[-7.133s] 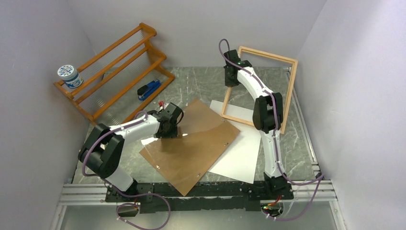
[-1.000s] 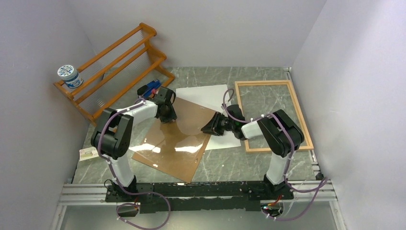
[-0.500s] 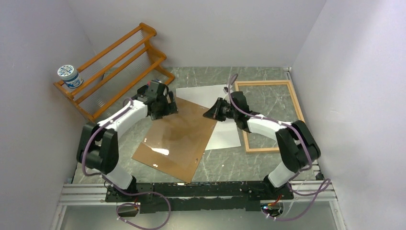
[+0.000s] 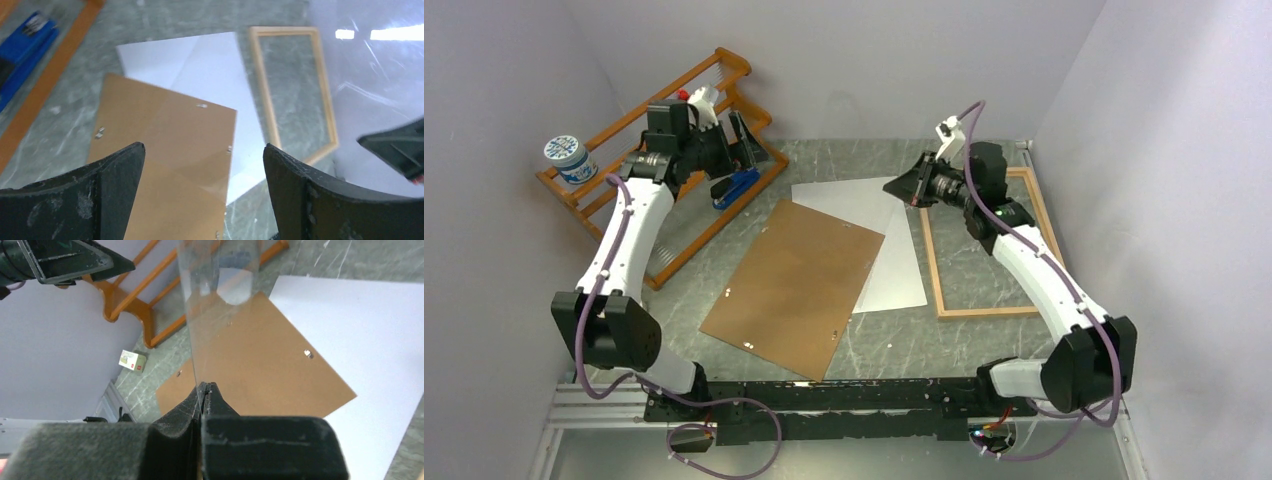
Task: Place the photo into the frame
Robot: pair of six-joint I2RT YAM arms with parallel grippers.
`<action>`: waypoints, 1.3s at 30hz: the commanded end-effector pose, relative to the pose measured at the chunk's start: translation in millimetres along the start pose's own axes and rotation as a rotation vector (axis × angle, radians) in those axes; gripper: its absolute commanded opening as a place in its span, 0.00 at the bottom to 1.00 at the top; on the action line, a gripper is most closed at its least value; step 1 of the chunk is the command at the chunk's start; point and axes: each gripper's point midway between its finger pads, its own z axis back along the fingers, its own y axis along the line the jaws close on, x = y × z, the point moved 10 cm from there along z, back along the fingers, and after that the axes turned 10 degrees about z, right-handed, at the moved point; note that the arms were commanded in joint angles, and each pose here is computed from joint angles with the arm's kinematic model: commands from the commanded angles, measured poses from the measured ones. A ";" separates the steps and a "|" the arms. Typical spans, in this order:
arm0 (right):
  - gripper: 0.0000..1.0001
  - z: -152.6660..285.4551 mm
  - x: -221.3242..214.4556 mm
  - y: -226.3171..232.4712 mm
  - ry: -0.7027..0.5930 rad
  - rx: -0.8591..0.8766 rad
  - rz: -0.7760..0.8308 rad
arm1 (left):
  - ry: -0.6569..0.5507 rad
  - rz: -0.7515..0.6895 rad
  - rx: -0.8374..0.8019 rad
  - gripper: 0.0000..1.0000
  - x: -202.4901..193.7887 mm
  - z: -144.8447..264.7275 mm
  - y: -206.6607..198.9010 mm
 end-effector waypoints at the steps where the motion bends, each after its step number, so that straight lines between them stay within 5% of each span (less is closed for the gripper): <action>1: 0.00 32.4 42.3 24.3 -0.110 0.024 0.104 | 0.139 -0.074 -0.328 0.93 6.6 8.9 -29.0; 10: 0.00 70.1 89.3 69.8 -0.245 0.091 0.078 | 0.118 -0.071 -0.495 0.94 22.7 -16.4 -37.0; 21: 0.00 103.1 108.2 109.0 -0.246 0.214 0.095 | 0.206 -0.091 -0.680 0.94 30.3 -34.9 -40.0; 33: 0.00 126.1 137.4 135.8 -0.232 0.211 0.108 | 0.172 -0.240 -0.941 0.94 49.5 -28.6 -62.7; 39: 0.00 133.6 140.6 146.1 -0.233 0.271 0.117 | 0.231 -0.176 -1.062 0.94 58.2 -43.8 -73.9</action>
